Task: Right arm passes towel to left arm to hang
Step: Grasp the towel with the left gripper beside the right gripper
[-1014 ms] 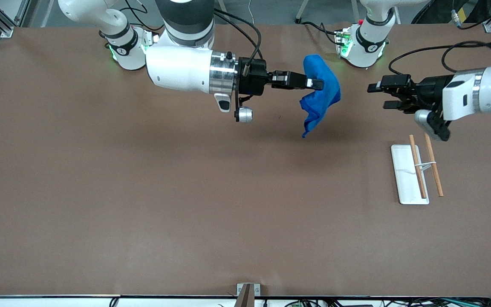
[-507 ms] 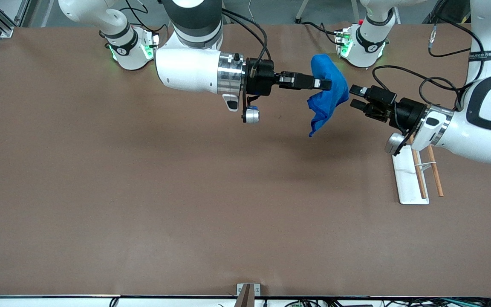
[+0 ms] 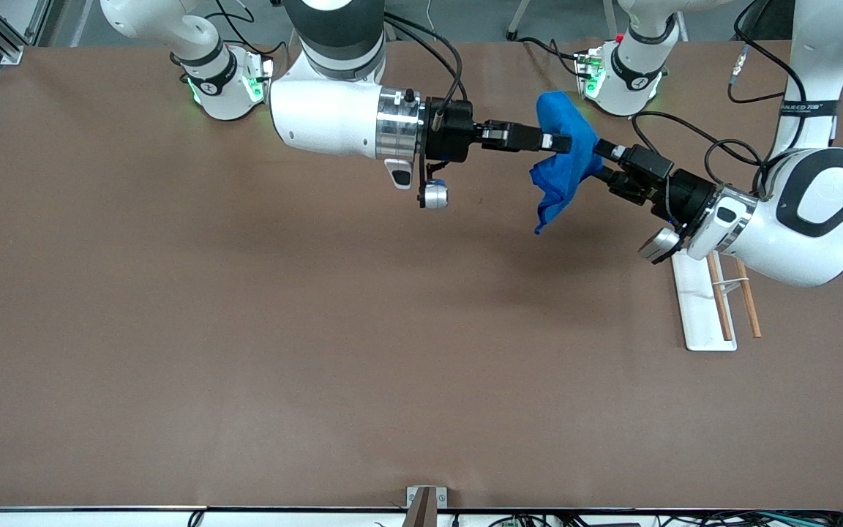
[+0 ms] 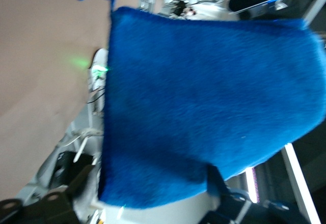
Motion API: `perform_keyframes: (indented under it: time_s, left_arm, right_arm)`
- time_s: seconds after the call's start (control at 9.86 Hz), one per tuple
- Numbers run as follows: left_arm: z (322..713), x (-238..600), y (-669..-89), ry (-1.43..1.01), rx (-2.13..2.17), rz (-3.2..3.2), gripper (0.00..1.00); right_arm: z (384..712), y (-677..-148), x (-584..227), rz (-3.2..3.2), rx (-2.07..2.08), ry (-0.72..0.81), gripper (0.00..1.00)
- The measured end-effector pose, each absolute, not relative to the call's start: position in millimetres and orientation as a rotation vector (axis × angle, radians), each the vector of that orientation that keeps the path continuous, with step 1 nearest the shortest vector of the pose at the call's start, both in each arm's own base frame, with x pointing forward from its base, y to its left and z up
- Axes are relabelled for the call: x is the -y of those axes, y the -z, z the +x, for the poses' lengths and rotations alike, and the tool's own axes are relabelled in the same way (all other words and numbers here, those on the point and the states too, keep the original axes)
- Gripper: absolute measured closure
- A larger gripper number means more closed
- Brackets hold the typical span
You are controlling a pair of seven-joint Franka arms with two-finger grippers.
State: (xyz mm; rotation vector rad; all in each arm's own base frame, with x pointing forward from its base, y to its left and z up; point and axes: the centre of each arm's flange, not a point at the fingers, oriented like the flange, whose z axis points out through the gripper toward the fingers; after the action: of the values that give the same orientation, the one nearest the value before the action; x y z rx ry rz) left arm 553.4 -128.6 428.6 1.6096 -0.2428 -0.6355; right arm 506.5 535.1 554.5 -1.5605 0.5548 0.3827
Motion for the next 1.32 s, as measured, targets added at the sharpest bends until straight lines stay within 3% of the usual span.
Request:
perform_keyframes:
  time_s: [0.1,0.51,0.61,0.71,1.22,1.32]
  left_arm:
    - [554.7,129.2,-430.4,0.625,0.238,1.594,0.14]
    - [559.8,115.5,-433.8,0.587,0.221,1.578,0.77]
    - [562.0,109.8,-436.2,0.573,0.218,1.581,0.90]
    - [563.7,106.9,-438.6,0.564,0.218,1.584,0.98]
    - [573.7,101.8,-450.7,0.519,0.235,1.653,0.98]
    - [575.3,100.7,-452.4,0.515,0.243,1.682,0.98]
  right_arm:
    - [506.1,-554.5,-535.5,-1.561,-0.555,-0.383,0.98]
    - [506.1,-554.5,-535.5,-1.561,-0.557,-0.380,0.98]
    - [506.0,-554.5,-535.5,-1.561,-0.557,-0.380,0.98]
    - [506.0,-554.5,-535.5,-1.561,-0.557,-0.380,0.98]
    - [511.4,-553.8,-530.6,-1.578,-0.557,-0.352,0.97]
    - [516.2,-551.1,-526.6,-1.627,-0.536,-0.312,0.93]
